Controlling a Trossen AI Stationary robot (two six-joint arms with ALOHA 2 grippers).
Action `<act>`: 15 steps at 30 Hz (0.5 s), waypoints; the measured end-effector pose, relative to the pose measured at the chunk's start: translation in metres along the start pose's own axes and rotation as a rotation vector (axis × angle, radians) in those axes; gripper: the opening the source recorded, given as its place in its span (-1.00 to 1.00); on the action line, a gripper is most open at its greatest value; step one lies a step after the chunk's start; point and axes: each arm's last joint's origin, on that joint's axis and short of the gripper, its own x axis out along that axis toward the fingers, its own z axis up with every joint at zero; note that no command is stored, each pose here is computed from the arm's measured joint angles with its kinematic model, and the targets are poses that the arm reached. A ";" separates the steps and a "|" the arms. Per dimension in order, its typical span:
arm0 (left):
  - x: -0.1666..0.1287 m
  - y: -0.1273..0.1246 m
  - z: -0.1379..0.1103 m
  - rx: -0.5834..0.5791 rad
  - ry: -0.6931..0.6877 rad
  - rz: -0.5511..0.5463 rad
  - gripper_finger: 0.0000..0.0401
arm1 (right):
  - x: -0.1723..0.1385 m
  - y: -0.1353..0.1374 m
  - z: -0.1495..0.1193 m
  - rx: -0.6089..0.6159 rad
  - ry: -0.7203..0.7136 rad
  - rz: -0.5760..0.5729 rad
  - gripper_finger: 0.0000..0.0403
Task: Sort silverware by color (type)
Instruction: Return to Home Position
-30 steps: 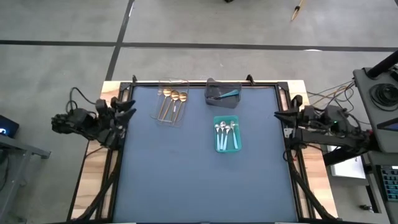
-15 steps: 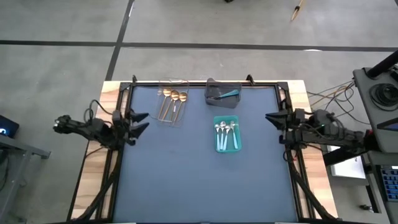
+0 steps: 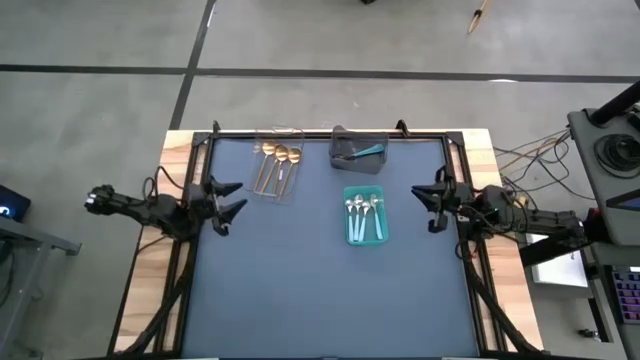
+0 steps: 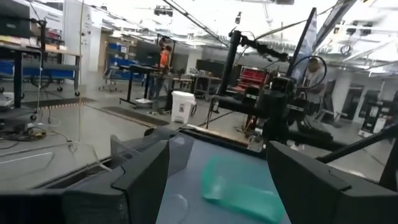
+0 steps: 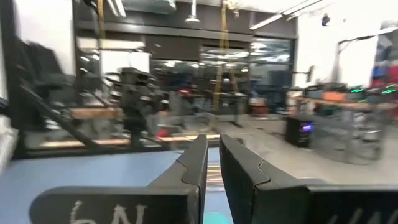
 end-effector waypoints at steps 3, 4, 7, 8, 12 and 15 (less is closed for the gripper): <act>0.001 0.000 -0.003 0.022 0.025 0.002 0.26 | 0.000 -0.002 -0.001 -0.042 0.018 -0.076 -0.83; 0.001 0.000 -0.004 0.028 0.034 0.003 0.26 | 0.000 -0.003 -0.002 -0.043 0.024 -0.114 -0.83; 0.001 -0.001 -0.006 0.028 0.052 0.004 0.26 | 0.000 -0.006 -0.004 -0.036 0.050 -0.208 -0.83; 0.002 -0.001 -0.006 0.030 0.056 0.004 0.26 | 0.000 -0.006 -0.004 -0.037 0.056 -0.221 -0.83; 0.002 -0.001 -0.008 0.037 0.067 0.005 0.26 | 0.000 -0.006 -0.007 -0.042 0.078 -0.226 -0.83; 0.003 -0.001 -0.008 0.041 0.072 0.005 0.26 | 0.000 -0.006 -0.007 -0.042 0.078 -0.226 -0.83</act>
